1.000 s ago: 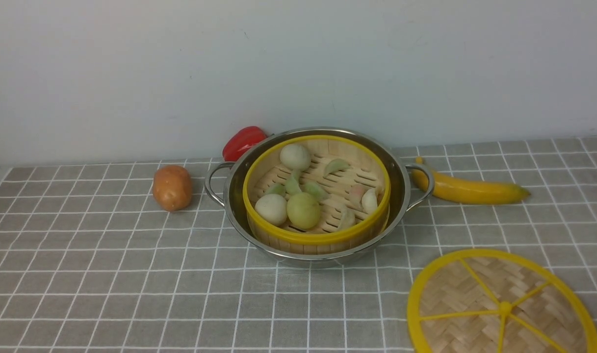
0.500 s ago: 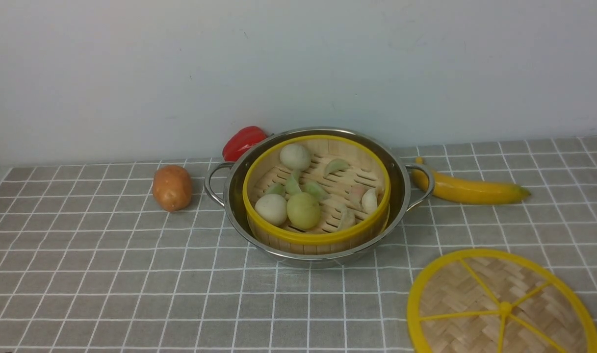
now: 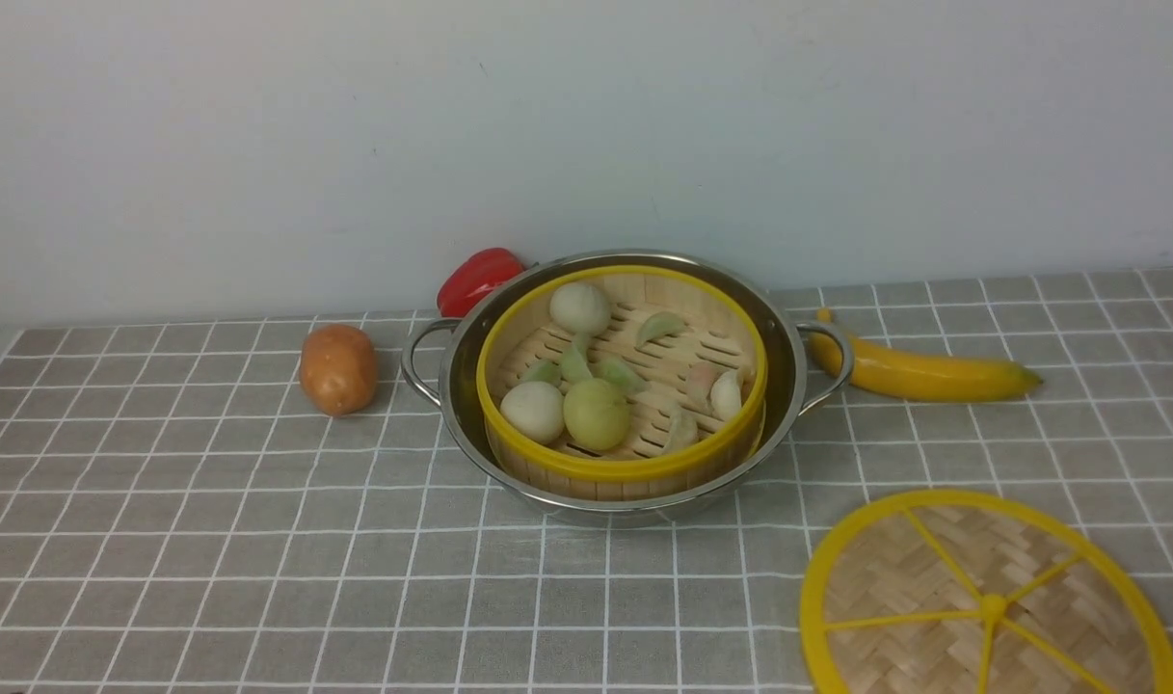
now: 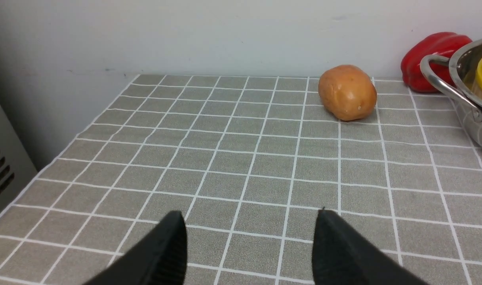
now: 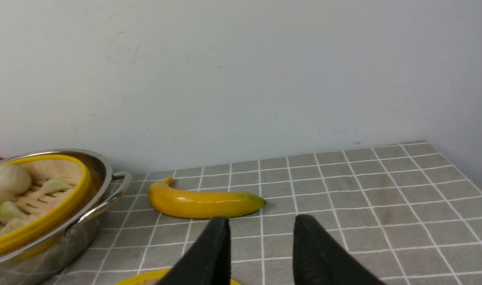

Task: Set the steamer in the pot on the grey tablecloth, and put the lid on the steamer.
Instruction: 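Move the gripper down to the bamboo steamer lid and grasp its center knob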

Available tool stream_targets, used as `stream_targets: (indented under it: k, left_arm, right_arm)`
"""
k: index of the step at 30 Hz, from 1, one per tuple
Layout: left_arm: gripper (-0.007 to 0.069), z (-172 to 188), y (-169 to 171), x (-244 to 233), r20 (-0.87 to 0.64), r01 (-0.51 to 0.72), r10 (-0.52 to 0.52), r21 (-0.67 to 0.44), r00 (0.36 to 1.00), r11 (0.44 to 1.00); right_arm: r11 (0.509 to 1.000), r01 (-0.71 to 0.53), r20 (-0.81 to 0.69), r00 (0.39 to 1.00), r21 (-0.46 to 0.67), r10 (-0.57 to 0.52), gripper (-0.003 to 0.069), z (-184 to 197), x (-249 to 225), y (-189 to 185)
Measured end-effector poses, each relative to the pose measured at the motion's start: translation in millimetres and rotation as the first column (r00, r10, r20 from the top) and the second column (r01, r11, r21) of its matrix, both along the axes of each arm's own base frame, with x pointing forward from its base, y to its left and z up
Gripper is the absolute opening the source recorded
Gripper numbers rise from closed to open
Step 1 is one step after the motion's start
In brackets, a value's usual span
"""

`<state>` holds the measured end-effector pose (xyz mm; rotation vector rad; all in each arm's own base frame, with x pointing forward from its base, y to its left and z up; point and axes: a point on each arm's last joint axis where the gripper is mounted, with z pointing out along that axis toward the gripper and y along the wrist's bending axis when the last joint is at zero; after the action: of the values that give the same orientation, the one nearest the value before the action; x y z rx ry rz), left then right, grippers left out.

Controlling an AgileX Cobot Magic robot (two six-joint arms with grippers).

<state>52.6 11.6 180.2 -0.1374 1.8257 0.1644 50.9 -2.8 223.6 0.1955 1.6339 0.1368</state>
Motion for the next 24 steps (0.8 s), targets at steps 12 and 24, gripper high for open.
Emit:
stream_targets:
  k: [12,24]
  left_arm:
    - [0.0400,0.0,0.0,0.0,0.000,0.000,0.000,0.001,1.000,1.000]
    - [0.0400,0.0,0.1,0.0,0.000,0.000,0.000,0.003,1.000,1.000]
  right_arm:
    - [0.970,-0.093,0.259,0.965,0.226,0.032,0.0244,43.3,-7.2,3.9]
    - [0.974,-0.102,0.087,0.992,0.204,0.086,0.0244,122.7,0.4,8.7]
